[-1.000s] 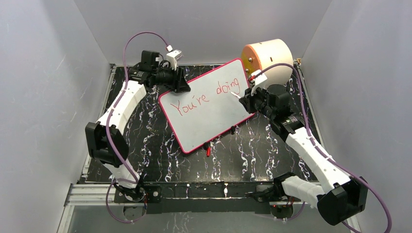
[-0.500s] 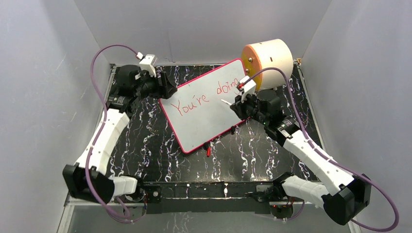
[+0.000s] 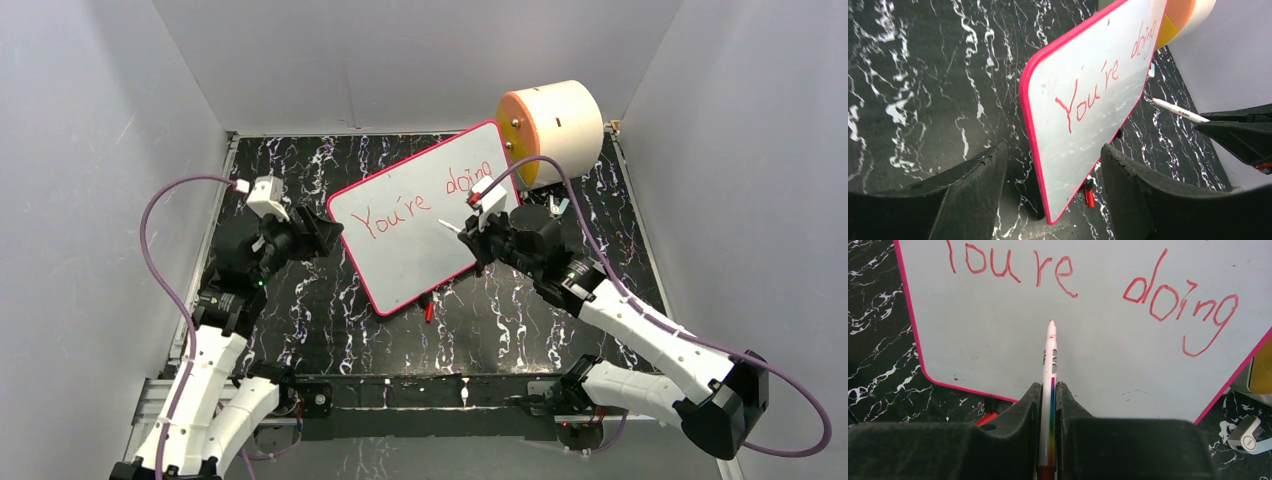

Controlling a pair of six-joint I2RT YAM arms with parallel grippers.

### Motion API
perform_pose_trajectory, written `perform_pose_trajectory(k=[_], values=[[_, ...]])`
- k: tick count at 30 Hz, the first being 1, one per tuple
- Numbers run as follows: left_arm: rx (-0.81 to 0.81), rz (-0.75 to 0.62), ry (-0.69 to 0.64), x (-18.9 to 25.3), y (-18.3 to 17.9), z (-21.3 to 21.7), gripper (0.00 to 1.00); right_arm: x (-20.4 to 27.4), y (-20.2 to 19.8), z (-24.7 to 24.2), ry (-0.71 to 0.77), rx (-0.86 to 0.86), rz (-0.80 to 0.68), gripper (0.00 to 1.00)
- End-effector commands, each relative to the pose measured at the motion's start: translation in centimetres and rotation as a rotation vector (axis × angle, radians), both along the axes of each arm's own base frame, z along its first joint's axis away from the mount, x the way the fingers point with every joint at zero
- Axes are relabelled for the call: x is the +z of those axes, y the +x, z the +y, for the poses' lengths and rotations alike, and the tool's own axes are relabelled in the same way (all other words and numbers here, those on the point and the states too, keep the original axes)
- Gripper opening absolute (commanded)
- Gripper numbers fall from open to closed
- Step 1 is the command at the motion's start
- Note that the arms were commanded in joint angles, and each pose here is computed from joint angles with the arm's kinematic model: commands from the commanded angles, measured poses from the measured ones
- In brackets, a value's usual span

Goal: Write a sentence on the whiteboard

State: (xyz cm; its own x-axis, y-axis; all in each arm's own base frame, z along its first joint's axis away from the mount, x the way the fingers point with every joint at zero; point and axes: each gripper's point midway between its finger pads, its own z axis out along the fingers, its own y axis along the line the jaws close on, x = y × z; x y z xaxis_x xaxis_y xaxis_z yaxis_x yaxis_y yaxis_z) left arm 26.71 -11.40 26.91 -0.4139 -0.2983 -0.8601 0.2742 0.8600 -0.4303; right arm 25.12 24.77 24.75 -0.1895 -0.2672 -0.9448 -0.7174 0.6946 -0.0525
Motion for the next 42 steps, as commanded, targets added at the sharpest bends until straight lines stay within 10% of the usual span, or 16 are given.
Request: perform_pose_trajectory(k=[1,22,42], values=[[0.019,0.046,-0.085,-2.4,-0.5,-0.3,0.65,1.7,-0.2,0.9,0.066,-0.003,-0.062,0.0],[-0.086,0.086,-0.309,-8.8,0.8,-3.8,0.47,0.0,-1.2,2.5,0.069,0.033,-0.083,0.0],[-0.103,0.021,-0.301,-10.8,0.5,-3.8,0.02,-1.7,-3.2,3.1,-0.043,0.005,-0.066,0.0]])
